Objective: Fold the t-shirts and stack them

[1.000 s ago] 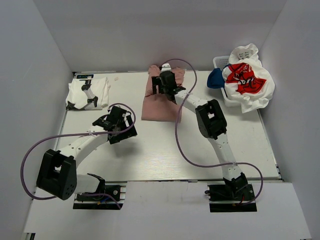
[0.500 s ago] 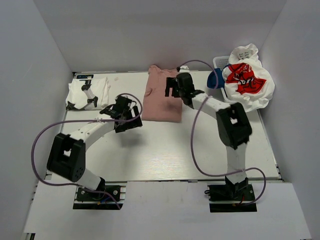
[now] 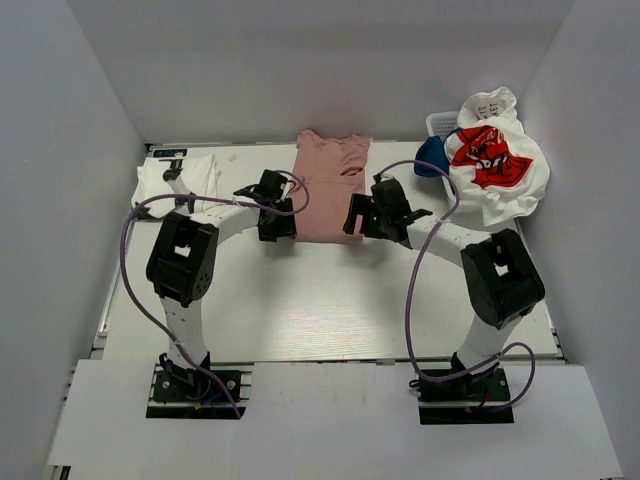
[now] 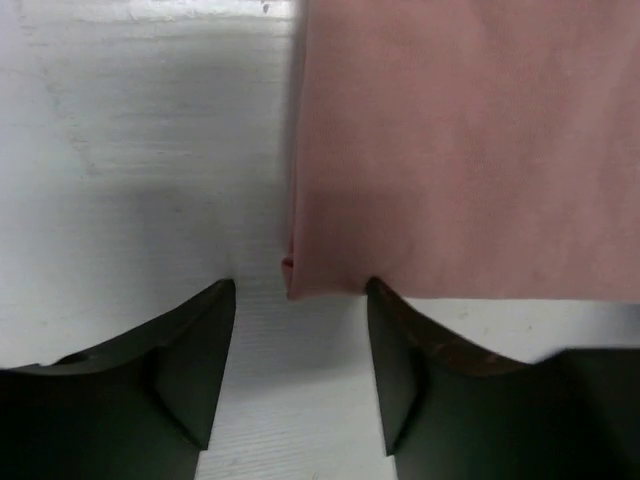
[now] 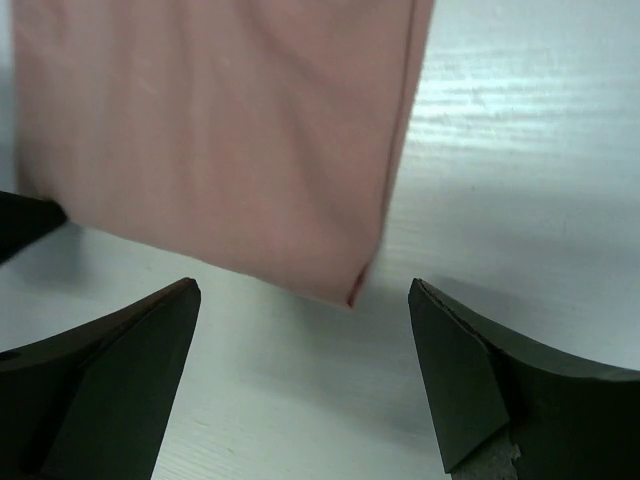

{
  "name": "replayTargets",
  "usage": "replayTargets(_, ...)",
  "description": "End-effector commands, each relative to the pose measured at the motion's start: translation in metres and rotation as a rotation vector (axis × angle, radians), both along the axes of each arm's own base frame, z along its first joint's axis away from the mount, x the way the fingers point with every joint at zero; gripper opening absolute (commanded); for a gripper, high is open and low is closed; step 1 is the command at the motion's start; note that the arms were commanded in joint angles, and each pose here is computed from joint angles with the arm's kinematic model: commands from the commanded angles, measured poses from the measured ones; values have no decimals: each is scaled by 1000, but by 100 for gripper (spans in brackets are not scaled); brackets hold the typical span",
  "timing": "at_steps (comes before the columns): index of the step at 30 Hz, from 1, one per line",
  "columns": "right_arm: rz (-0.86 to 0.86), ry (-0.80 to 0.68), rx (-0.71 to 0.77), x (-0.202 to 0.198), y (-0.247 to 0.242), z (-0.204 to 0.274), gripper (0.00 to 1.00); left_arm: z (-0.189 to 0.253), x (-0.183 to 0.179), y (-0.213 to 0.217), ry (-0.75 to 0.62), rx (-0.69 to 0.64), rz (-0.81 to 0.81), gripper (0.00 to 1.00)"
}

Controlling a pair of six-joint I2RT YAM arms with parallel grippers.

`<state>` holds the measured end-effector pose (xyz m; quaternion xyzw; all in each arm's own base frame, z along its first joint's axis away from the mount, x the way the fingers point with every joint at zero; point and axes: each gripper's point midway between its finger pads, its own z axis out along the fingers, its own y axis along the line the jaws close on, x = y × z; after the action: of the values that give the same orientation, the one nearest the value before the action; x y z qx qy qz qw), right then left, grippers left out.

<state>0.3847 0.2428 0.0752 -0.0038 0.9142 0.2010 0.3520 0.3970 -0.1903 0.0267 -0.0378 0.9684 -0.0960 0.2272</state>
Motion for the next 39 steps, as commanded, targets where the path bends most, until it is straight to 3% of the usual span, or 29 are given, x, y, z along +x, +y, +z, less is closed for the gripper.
replayTargets(1, -36, 67, -12, -9, -7, -15, 90, 13, 6, -9, -21, -51, -35, 60)
replayTargets(3, -55, 90, -21, -10, -11, -23, 90, 1, 0, -15, 15, -78, -56, 47)
replayTargets(9, -76, 145, -8, -17, -9, -40, 86, -22, -7, -21, 64, -105, -67, 35)
replayTargets(13, -85, 168, -5, -15, -8, -50, 85, -26, -4, -21, 80, -95, -64, 35)
replayTargets(20, -88, 178, 14, -7, -1, -57, 80, -15, 0, -5, 28, -55, 5, 47)
replayTargets(27, -96, 205, 28, -7, 2, -66, 62, -12, 3, 16, 38, -17, 63, 51)
replayTargets(29, -104, 209, 25, -7, 0, -69, 60, -10, 6, 17, 27, -41, 66, 52)
replayTargets(32, -119, 208, 9, -7, -4, -71, 49, -7, 12, 17, 18, -85, 67, 52)
replayTargets(36, -128, 212, 7, -8, -7, -73, 31, -4, 14, 6, 3, -143, 25, 40)
replayTargets(38, -117, 228, 3, -13, -6, -75, 31, -13, 10, -2, 31, -175, -12, 36)
replayTargets(39, -117, 229, 7, -13, -6, -74, 31, -11, 11, -5, 27, -189, -20, 26)
